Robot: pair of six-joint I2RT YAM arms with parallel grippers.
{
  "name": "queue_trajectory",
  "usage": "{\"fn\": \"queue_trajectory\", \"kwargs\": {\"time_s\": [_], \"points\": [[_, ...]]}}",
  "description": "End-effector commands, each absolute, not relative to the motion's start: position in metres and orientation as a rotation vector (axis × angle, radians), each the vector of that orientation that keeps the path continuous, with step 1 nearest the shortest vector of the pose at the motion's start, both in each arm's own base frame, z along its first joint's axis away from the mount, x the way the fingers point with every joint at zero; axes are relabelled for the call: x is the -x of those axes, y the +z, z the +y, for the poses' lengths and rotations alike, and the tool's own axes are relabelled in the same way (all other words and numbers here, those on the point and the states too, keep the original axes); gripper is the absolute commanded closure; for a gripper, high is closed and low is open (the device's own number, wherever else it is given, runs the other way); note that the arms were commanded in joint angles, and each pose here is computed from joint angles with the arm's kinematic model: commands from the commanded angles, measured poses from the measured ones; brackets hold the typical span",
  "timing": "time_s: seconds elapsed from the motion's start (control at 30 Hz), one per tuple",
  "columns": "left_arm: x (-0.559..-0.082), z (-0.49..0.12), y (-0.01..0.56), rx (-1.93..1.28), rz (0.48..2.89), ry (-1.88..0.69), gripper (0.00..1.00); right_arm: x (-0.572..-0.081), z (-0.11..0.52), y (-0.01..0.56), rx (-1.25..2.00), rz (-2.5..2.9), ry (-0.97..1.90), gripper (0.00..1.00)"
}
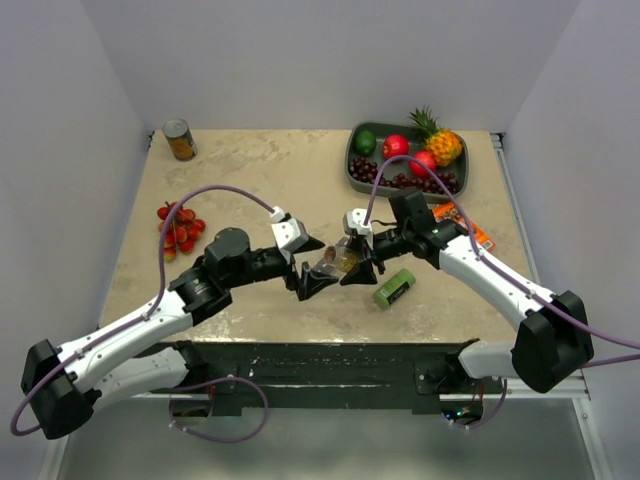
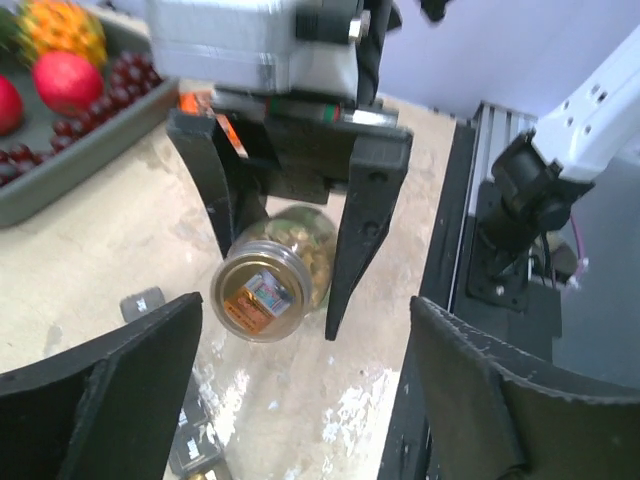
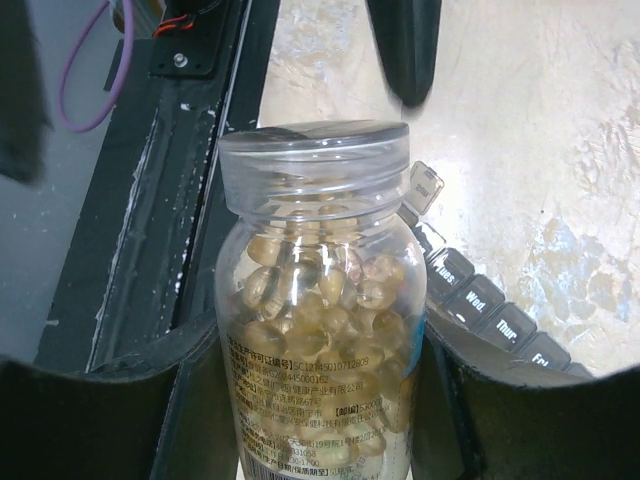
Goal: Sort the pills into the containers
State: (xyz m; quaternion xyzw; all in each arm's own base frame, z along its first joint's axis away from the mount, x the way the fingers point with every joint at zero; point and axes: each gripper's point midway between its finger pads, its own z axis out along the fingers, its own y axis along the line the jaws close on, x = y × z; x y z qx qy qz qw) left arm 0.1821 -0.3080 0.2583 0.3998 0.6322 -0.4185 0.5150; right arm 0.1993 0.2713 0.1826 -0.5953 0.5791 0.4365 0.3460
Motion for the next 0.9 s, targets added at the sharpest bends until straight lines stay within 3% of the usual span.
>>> {"fn": "queue_trajectory", "kwargs": {"time_s": [0.0,0.1,0.4,0.67,0.87], "points": [[-0.188,-0.292,0.326,-0.764,1.327,-0.997,0.05,-0.208,0.275,0.207,1.542,1.407,1.082,0.98],[-0.191,-0.276,0.334,-0.622,1.384,-1.004,0.01,-0.208,0.275,0.207,1.544,1.405,1.079,0.98],[-0.193,-0.249,0.339,-0.165,1.609,-1.181,0.01,-0.21,0.275,0.205,1.545,1.416,1.068,0.98],[-0.205,-0.292,0.311,-0.103,1.87,-1.275,0.01,-0.211,0.275,0.205,1.539,1.421,1.06,0.98],[-0.21,-0.309,0.294,-0.132,1.943,-1.267,0.09,-0.212,0.274,0.205,1.539,1.421,1.056,0.98]]}}
